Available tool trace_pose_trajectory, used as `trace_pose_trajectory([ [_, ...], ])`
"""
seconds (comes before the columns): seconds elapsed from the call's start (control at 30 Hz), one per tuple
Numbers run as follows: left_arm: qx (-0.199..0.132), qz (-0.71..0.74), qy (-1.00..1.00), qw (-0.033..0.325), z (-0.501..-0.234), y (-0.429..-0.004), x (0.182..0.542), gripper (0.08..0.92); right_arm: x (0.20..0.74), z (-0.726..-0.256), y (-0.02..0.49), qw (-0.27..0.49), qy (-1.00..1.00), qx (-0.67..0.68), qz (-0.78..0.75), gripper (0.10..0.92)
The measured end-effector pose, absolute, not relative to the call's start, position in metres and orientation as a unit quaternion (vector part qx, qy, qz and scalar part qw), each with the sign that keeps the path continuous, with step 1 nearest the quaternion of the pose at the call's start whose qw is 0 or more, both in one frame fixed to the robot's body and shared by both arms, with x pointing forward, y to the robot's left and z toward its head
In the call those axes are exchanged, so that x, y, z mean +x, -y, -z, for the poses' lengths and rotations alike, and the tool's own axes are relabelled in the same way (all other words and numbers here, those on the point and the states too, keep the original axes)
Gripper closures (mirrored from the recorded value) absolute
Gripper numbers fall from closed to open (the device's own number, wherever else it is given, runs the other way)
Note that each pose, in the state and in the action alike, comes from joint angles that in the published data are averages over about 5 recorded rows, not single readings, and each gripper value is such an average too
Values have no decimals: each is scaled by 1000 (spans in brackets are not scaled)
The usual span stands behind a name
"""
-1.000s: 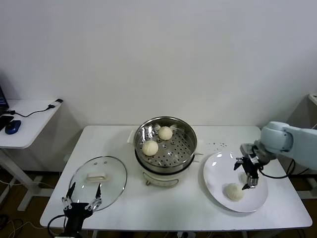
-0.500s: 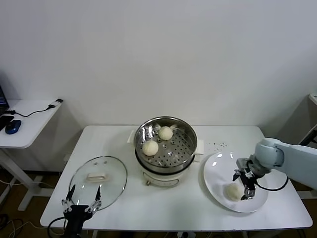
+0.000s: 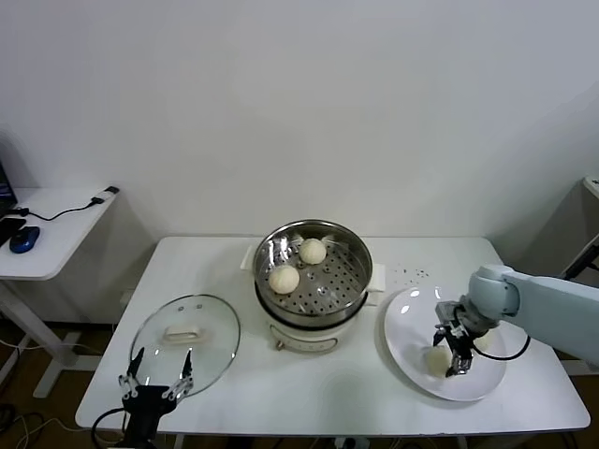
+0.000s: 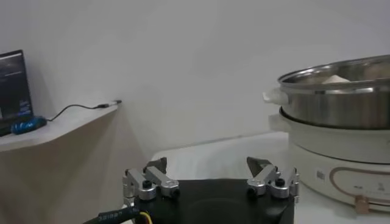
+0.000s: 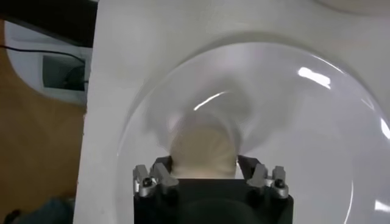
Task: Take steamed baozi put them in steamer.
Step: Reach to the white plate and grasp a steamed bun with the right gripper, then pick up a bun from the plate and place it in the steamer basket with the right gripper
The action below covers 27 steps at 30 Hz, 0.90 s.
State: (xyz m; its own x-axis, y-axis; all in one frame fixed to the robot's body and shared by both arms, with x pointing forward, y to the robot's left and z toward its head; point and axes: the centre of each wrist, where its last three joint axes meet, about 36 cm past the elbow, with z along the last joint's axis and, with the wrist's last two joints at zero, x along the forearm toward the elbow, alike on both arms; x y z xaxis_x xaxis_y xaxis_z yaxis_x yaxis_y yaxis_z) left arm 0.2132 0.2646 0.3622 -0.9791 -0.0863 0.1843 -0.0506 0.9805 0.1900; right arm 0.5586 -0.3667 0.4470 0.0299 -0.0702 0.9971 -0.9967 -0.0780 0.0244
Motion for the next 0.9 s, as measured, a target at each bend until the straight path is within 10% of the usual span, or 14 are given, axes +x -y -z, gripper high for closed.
trace_pose_trajectory([
  [0.57, 33, 93, 990, 100, -361, -264, 211, 177, 568, -470, 369, 453, 494, 552, -496, 426],
  [0.9, 30, 98, 990, 100, -362, -264, 211, 177, 616, -571, 340, 337, 422, 597, -593, 436],
])
